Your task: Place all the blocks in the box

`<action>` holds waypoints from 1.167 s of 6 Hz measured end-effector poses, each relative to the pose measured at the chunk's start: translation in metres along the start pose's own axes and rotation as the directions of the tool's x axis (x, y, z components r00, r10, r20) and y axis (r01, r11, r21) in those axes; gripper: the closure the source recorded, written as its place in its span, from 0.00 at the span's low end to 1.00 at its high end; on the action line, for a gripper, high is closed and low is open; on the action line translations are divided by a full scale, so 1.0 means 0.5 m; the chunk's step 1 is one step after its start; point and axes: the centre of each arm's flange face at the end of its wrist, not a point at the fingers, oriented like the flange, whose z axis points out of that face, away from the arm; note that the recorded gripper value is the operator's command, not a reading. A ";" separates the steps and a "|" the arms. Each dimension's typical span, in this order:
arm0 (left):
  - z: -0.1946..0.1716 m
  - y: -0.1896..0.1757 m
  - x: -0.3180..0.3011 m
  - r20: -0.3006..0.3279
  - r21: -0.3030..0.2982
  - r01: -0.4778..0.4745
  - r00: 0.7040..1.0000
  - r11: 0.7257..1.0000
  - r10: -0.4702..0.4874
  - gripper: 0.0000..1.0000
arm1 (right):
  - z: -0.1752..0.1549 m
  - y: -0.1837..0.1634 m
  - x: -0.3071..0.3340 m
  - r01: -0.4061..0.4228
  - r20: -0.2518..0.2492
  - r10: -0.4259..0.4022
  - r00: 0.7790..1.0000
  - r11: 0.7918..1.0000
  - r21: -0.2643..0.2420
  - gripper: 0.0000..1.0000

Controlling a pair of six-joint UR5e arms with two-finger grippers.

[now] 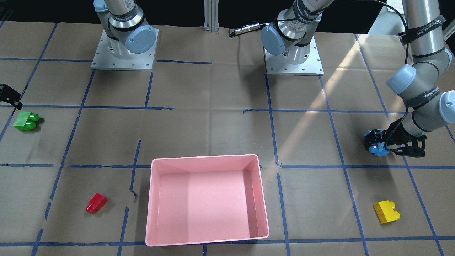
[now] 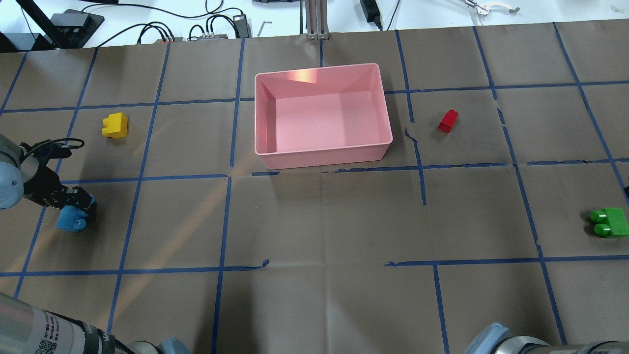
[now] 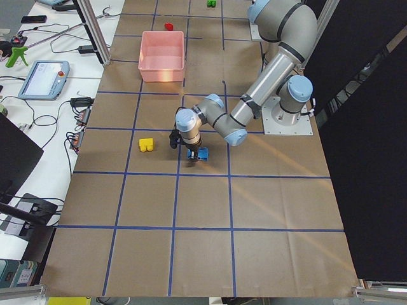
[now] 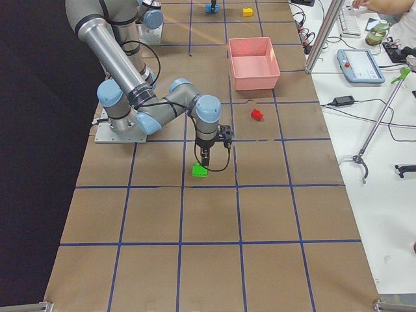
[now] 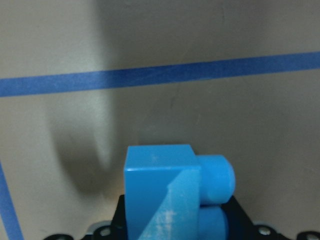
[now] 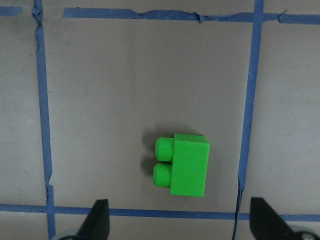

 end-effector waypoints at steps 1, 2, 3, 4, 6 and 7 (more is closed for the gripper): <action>-0.033 -0.017 0.007 0.010 0.009 0.007 1.000 1.000 -0.007 0.92 | 0.057 -0.012 0.012 0.002 0.018 -0.001 1.000 1.000 -0.017 0.01; -0.092 -0.061 0.044 0.011 0.008 0.018 1.000 1.000 -0.018 0.92 | 0.105 -0.020 0.021 0.003 0.034 -0.002 0.999 0.999 -0.036 0.01; -0.168 -0.128 0.111 0.007 0.010 0.049 0.999 0.999 -0.049 0.91 | 0.146 -0.022 0.023 0.004 0.037 -0.002 0.999 0.999 -0.043 0.01; -0.231 -0.201 0.203 -0.014 0.035 0.068 0.998 0.997 -0.067 0.91 | 0.186 -0.017 0.017 0.003 0.027 -0.002 1.000 0.999 -0.039 0.01; -0.272 -0.309 0.458 -0.030 0.080 -0.052 0.998 0.995 0.054 0.91 | 0.224 -0.003 0.007 0.012 -0.005 -0.012 1.000 0.999 -0.050 0.01; -0.279 -0.348 0.590 -0.018 0.095 -0.107 0.994 0.990 0.109 0.91 | 0.222 -0.001 0.011 0.024 -0.020 -0.025 0.999 0.998 -0.057 0.01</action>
